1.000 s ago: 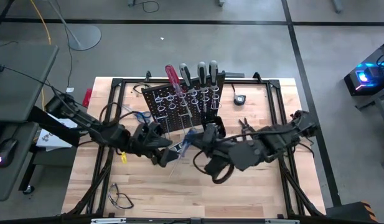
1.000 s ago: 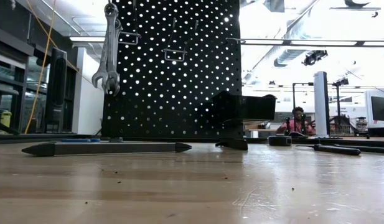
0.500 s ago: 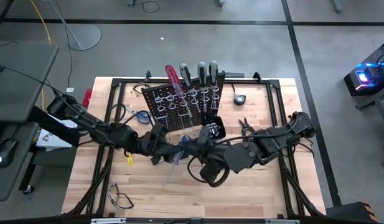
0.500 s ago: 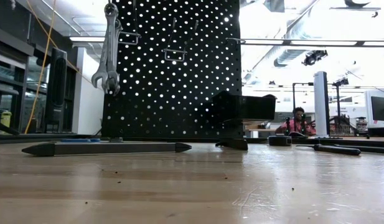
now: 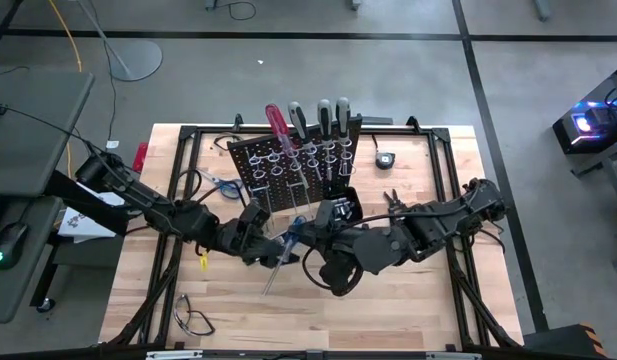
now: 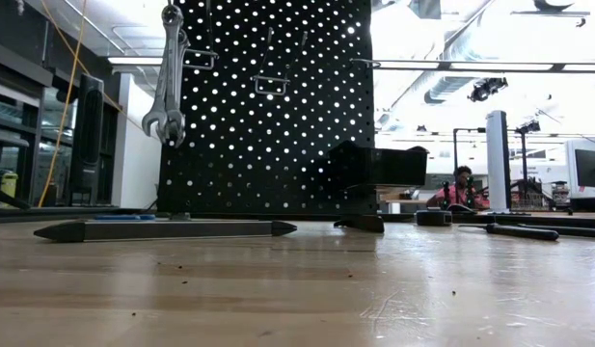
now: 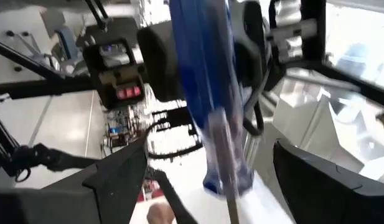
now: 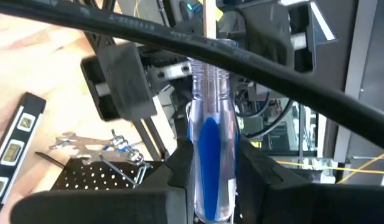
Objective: Hang tools onto peg board
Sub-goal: Hang the blue transparent screwdriver on the pegboard
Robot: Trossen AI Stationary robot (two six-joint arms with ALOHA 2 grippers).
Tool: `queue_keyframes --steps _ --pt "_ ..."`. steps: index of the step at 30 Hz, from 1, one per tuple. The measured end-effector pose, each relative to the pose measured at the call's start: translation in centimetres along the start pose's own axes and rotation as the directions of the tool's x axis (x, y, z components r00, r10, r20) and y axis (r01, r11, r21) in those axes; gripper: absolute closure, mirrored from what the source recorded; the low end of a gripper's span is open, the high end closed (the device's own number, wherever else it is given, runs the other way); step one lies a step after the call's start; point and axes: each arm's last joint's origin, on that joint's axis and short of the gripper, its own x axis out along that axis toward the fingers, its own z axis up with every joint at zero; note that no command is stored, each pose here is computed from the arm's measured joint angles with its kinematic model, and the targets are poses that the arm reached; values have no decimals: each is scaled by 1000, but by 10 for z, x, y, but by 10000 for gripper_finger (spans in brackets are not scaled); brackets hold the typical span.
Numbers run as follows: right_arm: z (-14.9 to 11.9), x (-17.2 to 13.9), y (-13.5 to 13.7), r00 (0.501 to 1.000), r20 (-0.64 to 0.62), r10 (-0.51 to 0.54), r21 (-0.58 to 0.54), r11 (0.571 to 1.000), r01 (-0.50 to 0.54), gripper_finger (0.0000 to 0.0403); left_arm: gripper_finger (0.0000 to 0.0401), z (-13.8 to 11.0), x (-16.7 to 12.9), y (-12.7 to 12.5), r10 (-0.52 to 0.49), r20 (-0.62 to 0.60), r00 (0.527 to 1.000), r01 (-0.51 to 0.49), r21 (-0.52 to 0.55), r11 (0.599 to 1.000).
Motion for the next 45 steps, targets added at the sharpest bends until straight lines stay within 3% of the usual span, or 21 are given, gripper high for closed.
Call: queue_keyframes --steps 7,16,36,40,45 --pt "1 3 3 1000 16 25 -12 1000 -24 342 143 8 1 2 23 80 997 -22 -16 1000" --pt "-2 7 5 999 -12 34 -21 999 -34 343 308 6 1 2 23 90 996 -21 -26 999" --pt "-5 9 2 999 -33 12 -14 1000 -13 340 308 4 3 -4 14 62 998 -14 0 1000" --pt "-3 9 -2 999 -30 -24 21 999 24 296 308 4 4 -8 6 55 998 -8 41 999" --pt "-2 8 -8 994 -46 -95 149 984 100 239 308 4 3 -16 -14 55 998 9 95 995"
